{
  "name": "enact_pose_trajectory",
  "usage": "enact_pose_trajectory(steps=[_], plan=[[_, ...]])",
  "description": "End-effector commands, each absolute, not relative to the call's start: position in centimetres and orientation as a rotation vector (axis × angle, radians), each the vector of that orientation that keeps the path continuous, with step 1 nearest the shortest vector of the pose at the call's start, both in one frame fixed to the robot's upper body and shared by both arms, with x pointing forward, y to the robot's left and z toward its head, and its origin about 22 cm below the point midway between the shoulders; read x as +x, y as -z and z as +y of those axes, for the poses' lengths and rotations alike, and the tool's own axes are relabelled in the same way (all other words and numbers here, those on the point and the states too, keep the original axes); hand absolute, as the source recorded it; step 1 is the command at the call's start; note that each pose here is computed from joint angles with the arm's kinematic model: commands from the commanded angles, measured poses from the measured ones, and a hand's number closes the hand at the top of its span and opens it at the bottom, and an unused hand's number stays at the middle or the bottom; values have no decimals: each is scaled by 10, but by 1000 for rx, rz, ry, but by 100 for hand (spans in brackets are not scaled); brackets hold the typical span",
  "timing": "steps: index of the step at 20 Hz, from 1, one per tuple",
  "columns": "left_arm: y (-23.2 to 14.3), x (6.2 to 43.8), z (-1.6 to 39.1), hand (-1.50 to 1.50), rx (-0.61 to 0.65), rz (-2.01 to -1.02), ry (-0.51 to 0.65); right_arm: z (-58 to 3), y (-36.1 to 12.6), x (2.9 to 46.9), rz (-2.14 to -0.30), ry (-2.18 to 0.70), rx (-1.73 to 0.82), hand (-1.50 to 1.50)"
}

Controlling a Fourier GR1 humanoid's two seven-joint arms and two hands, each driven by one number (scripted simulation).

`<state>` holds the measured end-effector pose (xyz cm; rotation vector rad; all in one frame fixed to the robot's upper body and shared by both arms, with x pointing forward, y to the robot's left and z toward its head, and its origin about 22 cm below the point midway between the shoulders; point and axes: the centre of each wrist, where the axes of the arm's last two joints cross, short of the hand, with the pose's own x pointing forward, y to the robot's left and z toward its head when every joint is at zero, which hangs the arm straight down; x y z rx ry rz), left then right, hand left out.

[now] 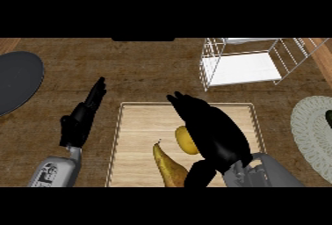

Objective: Pick the lemon from the tray and place it in the tiered shelf

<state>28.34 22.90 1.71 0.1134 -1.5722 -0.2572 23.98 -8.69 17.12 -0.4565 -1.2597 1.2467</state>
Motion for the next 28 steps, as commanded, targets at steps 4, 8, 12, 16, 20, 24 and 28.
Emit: enact_pose_trajectory(steps=[4, 8, 12, 16, 20, 24, 28], plan=[[-14, 282, 236, 0, 101, -1580, 241, -85, -167, 251, -1136, -1265, -552, -150], [-20, 276, 239, 0, 106, -1567, 255, -82, -163, 231, -1121, -1287, -550, -150], [-15, 297, 214, 0, 112, -1583, 266, -82, -150, 243, -1099, -1290, -564, -150], [-24, 288, 238, 0, 99, -1586, 268, -78, -142, 238, -1101, -1312, -569, -150], [-21, 277, 236, 0, 116, -1600, 271, -91, -137, 273, -1070, -1308, -584, -150], [-11, 275, 221, 0, 117, -1573, 260, -73, -119, 269, -1064, -1304, -582, -150], [-8, 267, 221, 0, 112, -1576, 255, -85, -94, 272, -1061, -1308, -600, -150]])
